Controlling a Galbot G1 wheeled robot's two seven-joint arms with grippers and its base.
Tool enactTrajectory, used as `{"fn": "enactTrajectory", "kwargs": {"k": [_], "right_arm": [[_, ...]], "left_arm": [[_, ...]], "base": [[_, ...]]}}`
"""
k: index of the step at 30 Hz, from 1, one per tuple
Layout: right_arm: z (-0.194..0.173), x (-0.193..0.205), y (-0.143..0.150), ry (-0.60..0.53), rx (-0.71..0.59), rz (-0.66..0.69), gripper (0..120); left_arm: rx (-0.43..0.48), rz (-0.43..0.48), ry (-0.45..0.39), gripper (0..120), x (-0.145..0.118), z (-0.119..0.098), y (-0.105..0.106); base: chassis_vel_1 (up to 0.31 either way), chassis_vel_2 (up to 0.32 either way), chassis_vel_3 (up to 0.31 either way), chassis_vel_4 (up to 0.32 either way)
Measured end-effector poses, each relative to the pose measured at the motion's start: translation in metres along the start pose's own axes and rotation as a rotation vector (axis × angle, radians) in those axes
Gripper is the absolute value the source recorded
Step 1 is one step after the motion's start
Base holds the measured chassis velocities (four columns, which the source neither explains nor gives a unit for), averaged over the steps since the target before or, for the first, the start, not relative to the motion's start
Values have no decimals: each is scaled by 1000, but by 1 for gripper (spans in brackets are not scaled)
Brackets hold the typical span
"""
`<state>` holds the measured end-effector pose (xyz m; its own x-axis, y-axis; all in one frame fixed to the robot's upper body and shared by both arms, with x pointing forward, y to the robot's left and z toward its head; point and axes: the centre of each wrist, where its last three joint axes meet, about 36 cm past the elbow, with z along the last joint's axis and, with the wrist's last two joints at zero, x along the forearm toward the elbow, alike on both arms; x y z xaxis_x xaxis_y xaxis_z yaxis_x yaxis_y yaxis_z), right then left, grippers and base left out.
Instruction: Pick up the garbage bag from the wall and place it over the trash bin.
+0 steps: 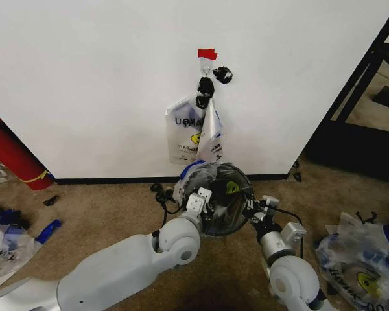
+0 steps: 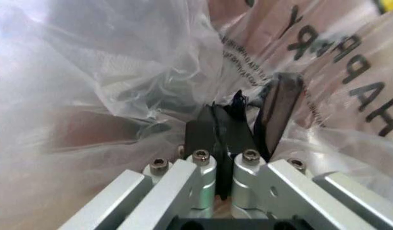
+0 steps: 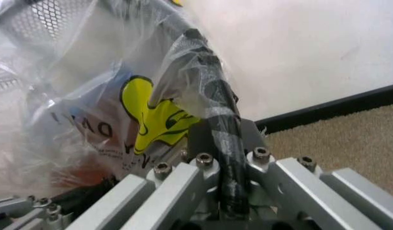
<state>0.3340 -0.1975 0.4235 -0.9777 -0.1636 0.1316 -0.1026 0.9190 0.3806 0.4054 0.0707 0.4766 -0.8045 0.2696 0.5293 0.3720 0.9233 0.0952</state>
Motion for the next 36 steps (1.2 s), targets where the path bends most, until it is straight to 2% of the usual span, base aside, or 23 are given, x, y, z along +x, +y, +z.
{"fn": "enactTrajectory", "kwargs": {"k": [3,8,15,19,22,25,31,36], "right_arm": [[0,-1,0,-1,2,0,0],[0,-1,-4,-3,11,21,0],[1,-4,-3,-8,13,41,0],[0,-5,3,-8,6,80,0],[3,-3,12,-34,36,153,0],[5,-3,15,-51,57,177,0],[20,3,31,-143,158,245,0],[27,5,36,-168,192,253,0]], "left_arm": [[32,30,-27,0,7,-3,0],[141,125,-101,0,17,-19,-5],[161,166,-125,0,22,-36,-15],[120,143,-117,0,15,-36,-25],[78,102,-101,0,1,-40,-40],[70,90,-98,0,-4,-41,-45],[47,2,-84,0,-32,-42,-55],[47,-9,-72,0,-38,-41,-64]], "base": [[0,0,0,0],[0,0,0,0],[0,0,0,0],[0,0,0,0],[0,0,0,0],[0,0,0,0],[0,0,0,0],[0,0,0,0]]}}
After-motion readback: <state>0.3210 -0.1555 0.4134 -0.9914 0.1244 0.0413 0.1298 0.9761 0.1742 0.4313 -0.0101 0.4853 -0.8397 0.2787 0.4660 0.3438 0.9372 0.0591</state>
